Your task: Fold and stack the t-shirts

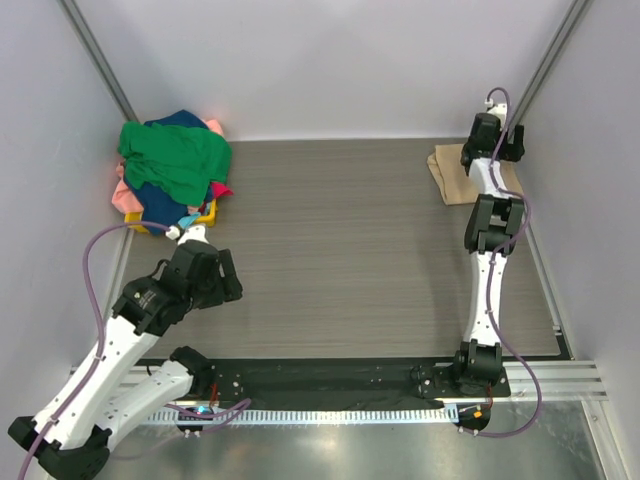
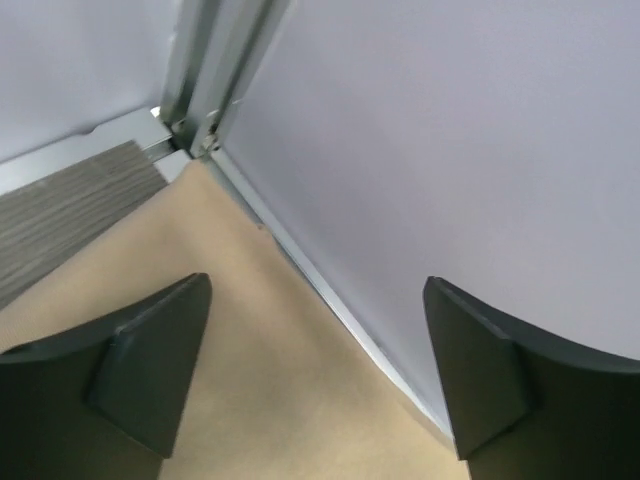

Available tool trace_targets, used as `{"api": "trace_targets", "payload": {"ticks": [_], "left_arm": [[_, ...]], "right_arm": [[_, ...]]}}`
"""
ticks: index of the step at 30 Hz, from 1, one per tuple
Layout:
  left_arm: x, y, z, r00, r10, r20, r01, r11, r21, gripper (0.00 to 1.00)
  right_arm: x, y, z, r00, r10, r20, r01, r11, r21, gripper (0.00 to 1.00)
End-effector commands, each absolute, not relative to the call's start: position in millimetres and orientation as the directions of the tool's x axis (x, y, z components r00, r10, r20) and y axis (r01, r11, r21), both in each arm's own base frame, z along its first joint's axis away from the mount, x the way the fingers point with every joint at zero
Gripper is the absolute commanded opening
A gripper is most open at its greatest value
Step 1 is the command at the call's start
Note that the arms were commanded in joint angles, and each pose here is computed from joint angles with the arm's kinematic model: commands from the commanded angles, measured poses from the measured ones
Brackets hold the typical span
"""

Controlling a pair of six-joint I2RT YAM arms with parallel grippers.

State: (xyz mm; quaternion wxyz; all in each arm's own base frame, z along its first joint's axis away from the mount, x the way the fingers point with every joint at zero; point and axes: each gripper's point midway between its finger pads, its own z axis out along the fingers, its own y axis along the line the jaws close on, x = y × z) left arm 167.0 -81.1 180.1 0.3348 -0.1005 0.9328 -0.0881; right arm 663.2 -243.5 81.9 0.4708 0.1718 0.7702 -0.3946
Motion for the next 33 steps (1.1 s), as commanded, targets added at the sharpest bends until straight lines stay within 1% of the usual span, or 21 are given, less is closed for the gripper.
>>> {"api": "trace_targets", "payload": {"ticks": [1, 3, 4, 6, 7, 10, 11, 13, 14, 15, 16, 20, 22, 23, 24, 26, 27, 28, 30, 31, 33], "left_arm": [[171, -79, 188, -0.718, -0.278, -0.638, -0.142, 0.956, -0.257, 0.72], [170, -79, 190, -0.71, -0.282, -0.645, -0.136, 0.954, -0.267, 0.73], [170, -79, 192, -0.705, -0.286, -0.649, -0.131, 0.952, -0.277, 0.73], [170, -78, 195, -0.695, -0.289, -0.658, -0.126, 0.95, -0.284, 0.74], [169, -78, 196, -0.691, -0.292, -0.661, -0.125, 0.949, -0.288, 0.75], [168, -76, 201, -0.672, -0.304, -0.675, -0.125, 0.945, -0.301, 0.75], [167, -76, 203, -0.668, -0.306, -0.678, -0.119, 0.944, -0.309, 0.75], [166, -75, 205, -0.656, -0.314, -0.686, -0.118, 0.941, -0.317, 0.75], [166, -74, 207, -0.649, -0.317, -0.691, -0.117, 0.94, -0.321, 0.75], [165, -72, 210, -0.637, -0.326, -0.699, -0.115, 0.936, -0.332, 0.76], [165, -72, 210, -0.631, -0.332, -0.701, -0.119, 0.934, -0.336, 0.76], [164, -67, 215, -0.604, -0.35, -0.716, -0.129, 0.929, -0.346, 0.76], [163, -66, 215, -0.598, -0.357, -0.717, -0.133, 0.927, -0.35, 0.76], [163, -66, 216, -0.596, -0.357, -0.719, -0.131, 0.927, -0.352, 0.76], [163, -65, 217, -0.593, -0.361, -0.72, -0.132, 0.925, -0.355, 0.76], [162, -65, 218, -0.589, -0.362, -0.723, -0.131, 0.925, -0.357, 0.76], [163, -64, 218, -0.587, -0.364, -0.724, -0.133, 0.925, -0.357, 0.76], [163, -63, 218, -0.582, -0.367, -0.725, -0.14, 0.924, -0.356, 0.77], [163, -60, 220, -0.571, -0.376, -0.729, -0.15, 0.922, -0.358, 0.76], [163, -58, 220, -0.564, -0.382, -0.732, -0.161, 0.921, -0.356, 0.76], [162, -55, 222, -0.551, -0.393, -0.736, -0.169, 0.916, -0.363, 0.76]], "right_arm": [[650, -251, 198, -0.254, -0.094, -0.962, 0.809, 0.525, -0.265, 0.98], [642, -247, 217, -0.201, -0.044, -0.979, 0.825, 0.53, -0.193, 1.0], [636, -238, 261, -0.128, -0.038, -0.991, 0.822, 0.556, -0.128, 1.0], [630, -222, 287, -0.09, -0.005, -0.996, 0.796, 0.601, -0.074, 1.0], [625, -206, 327, -0.009, 0.012, -1.0, 0.761, 0.649, 0.001, 1.0], [618, -155, 356, 0.035, 0.094, -0.995, 0.66, 0.745, 0.094, 1.0], [605, -117, 392, 0.075, 0.119, -0.99, 0.589, 0.796, 0.14, 1.0], [588, -67, 379, -0.03, 0.147, -0.989, 0.511, 0.853, 0.111, 1.0], [563, -47, 405, 0.001, 0.17, -0.985, 0.477, 0.866, 0.15, 1.0], [549, -1, 372, -0.103, 0.161, -0.982, 0.41, 0.906, 0.106, 0.99], [533, 18, 365, -0.124, 0.171, -0.977, 0.378, 0.919, 0.112, 1.0], [442, 109, 317, -0.256, 0.339, -0.905, 0.162, 0.938, 0.306, 1.0], [384, 143, 273, -0.397, 0.368, -0.841, 0.029, 0.92, 0.39, 1.0], [367, 148, 258, -0.433, 0.379, -0.818, 0.015, 0.91, 0.414, 1.0], [344, 150, 218, -0.509, 0.397, -0.764, 0.045, 0.898, 0.437, 1.0], [305, 159, 215, -0.537, 0.421, -0.731, -0.007, 0.864, 0.503, 1.0], [286, 159, 191, -0.57, 0.414, -0.71, -0.008, 0.861, 0.509, 1.0], [270, 162, 203, -0.555, 0.447, -0.702, -0.049, 0.824, 0.564, 1.0], [246, 165, 190, -0.581, 0.447, -0.68, -0.078, 0.801, 0.593, 1.0], [235, 165, 200, -0.568, 0.468, -0.676, -0.112, 0.77, 0.628, 1.0], [222, 161, 188, -0.587, 0.465, -0.662, -0.105, 0.768, 0.632, 1.0]]}}
